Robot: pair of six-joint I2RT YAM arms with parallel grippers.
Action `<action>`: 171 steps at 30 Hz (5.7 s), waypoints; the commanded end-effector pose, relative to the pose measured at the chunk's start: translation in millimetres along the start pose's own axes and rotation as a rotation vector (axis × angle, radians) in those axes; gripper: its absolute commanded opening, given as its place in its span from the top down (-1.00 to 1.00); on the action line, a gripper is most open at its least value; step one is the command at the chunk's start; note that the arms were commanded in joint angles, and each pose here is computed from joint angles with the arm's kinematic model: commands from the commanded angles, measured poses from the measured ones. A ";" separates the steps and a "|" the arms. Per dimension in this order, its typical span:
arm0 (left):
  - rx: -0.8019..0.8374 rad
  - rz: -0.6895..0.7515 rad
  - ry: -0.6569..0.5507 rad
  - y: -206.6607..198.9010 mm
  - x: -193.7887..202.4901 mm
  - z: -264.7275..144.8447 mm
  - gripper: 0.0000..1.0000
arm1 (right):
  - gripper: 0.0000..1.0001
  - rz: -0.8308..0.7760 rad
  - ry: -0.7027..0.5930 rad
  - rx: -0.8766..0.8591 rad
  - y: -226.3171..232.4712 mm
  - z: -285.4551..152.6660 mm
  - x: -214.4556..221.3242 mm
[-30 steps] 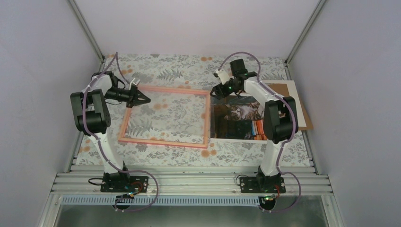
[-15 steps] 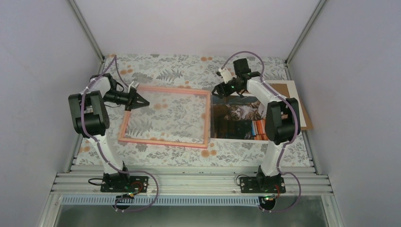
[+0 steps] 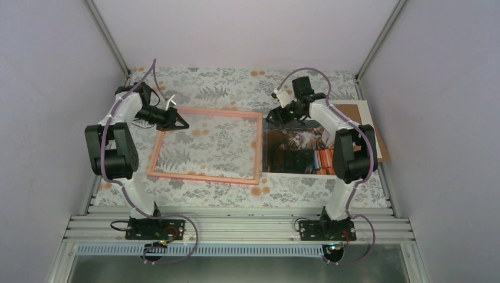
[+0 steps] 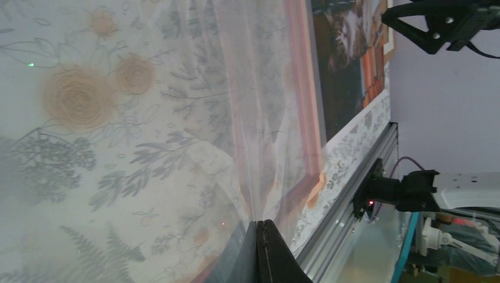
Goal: Put the photo into the frame
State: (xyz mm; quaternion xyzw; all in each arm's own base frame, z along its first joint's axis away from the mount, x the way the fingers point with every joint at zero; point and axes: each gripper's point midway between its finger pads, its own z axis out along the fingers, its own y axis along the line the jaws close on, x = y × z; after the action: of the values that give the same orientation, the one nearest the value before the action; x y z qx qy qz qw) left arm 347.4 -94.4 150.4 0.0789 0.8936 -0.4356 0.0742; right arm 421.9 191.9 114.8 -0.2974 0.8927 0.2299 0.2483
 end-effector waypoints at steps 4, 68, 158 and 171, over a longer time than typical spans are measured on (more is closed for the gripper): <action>-0.081 0.020 0.019 26.6 8.1 3.6 0.96 | -0.43 -0.038 -0.064 0.024 0.2 -4.1 -27.8; -0.292 -0.081 0.028 111.7 19.2 -0.7 0.95 | -0.26 -0.187 0.039 0.150 -5.4 90.0 -41.8; -0.859 0.277 0.069 128.7 43.4 -49.8 -1.00 | -0.10 -0.357 0.143 -0.247 143.4 56.4 43.2; -0.943 0.369 0.205 155.5 104.0 -43.8 -1.00 | 0.21 -0.487 0.244 -0.230 165.2 65.9 103.9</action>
State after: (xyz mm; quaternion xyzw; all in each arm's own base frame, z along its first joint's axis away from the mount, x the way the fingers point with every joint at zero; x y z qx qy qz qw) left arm 277.3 31.4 39.6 0.2102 0.9742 0.0112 0.0808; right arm 266.8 303.8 47.8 -0.5268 0.8014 0.2517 0.1299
